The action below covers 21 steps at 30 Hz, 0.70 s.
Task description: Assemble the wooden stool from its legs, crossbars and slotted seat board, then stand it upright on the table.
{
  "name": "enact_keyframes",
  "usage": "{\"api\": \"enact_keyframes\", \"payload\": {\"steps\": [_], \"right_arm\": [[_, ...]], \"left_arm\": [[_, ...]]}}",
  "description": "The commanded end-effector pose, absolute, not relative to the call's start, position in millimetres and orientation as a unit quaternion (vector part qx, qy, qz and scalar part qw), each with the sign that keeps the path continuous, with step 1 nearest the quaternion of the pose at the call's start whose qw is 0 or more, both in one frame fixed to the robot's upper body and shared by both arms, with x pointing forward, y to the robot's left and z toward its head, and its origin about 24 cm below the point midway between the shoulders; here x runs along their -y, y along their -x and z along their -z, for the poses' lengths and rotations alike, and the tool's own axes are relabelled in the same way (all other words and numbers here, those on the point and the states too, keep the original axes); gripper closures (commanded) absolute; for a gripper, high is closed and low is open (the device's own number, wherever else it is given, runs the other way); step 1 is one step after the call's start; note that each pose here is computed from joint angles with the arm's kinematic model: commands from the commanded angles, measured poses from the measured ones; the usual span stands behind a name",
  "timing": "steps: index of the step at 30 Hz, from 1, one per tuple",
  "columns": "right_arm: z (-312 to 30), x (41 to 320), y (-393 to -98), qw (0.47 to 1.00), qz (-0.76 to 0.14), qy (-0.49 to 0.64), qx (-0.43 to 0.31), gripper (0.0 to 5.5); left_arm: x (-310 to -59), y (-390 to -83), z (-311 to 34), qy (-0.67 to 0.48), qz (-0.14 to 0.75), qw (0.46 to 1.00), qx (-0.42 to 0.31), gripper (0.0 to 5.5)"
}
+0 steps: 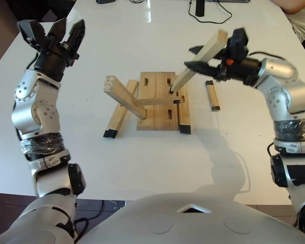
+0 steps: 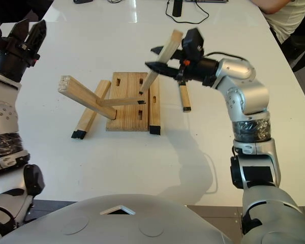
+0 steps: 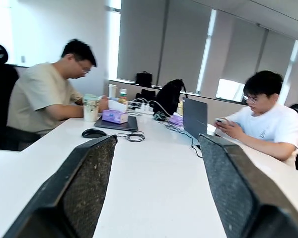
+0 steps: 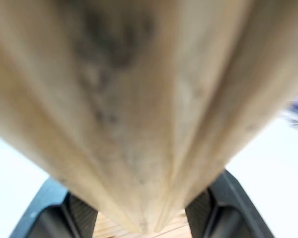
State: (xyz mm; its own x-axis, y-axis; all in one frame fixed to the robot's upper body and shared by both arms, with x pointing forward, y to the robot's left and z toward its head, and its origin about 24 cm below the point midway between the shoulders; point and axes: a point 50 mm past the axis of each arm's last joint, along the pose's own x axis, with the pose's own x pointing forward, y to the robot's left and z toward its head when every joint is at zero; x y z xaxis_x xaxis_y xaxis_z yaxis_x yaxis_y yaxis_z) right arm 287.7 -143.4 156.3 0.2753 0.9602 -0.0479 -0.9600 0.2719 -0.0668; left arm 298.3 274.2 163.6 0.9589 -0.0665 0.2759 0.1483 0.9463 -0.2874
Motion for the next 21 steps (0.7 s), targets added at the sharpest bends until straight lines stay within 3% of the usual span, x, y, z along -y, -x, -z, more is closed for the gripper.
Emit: {"api": "enact_keyframes", "payload": {"steps": [1,10,21], "right_arm": [[-148.7,149.8,-273.1,0.779,-0.624,0.052,-0.021,3.47],[-133.7,160.9,-251.9,0.754,-0.653,0.039,-0.059,3.47],[-136.8,150.8,-261.9,0.75,-0.659,0.052,-0.023,3.47]], "left_arm": [[-287.0,-287.7,-147.3,0.221,-0.043,0.965,0.138,2.46],[-301.8,-276.1,-136.9,0.251,-0.099,0.952,0.145,2.46],[-293.6,-282.0,-134.6,0.259,-0.083,0.952,0.142,2.46]]}}
